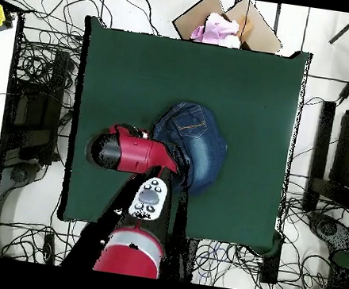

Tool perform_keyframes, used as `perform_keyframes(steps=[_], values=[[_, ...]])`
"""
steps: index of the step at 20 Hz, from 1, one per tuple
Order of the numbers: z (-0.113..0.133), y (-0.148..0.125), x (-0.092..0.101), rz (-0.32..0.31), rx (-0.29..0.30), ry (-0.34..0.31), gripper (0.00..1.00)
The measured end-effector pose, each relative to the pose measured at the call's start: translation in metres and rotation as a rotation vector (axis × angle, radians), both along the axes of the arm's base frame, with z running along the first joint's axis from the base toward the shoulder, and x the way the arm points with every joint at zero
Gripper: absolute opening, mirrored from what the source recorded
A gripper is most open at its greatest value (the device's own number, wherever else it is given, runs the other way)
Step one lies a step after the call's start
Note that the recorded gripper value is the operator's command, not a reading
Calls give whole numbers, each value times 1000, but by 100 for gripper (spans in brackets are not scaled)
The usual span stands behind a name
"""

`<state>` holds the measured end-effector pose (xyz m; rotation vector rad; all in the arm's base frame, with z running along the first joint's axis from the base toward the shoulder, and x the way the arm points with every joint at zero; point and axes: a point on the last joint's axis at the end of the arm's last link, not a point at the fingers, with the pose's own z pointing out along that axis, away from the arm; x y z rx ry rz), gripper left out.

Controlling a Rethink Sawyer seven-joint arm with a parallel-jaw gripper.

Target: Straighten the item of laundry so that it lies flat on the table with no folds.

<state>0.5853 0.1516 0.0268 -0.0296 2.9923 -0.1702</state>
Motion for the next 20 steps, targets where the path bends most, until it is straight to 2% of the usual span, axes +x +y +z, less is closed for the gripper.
perform_keyframes(steps=[5,11,16,20], values=[[-35,-3,2,38,-77,15,100],[-63,-1,1,64,-143,15,100],[-83,0,-2,60,-187,-18,100],[-86,2,-3,58,-216,-57,100]])
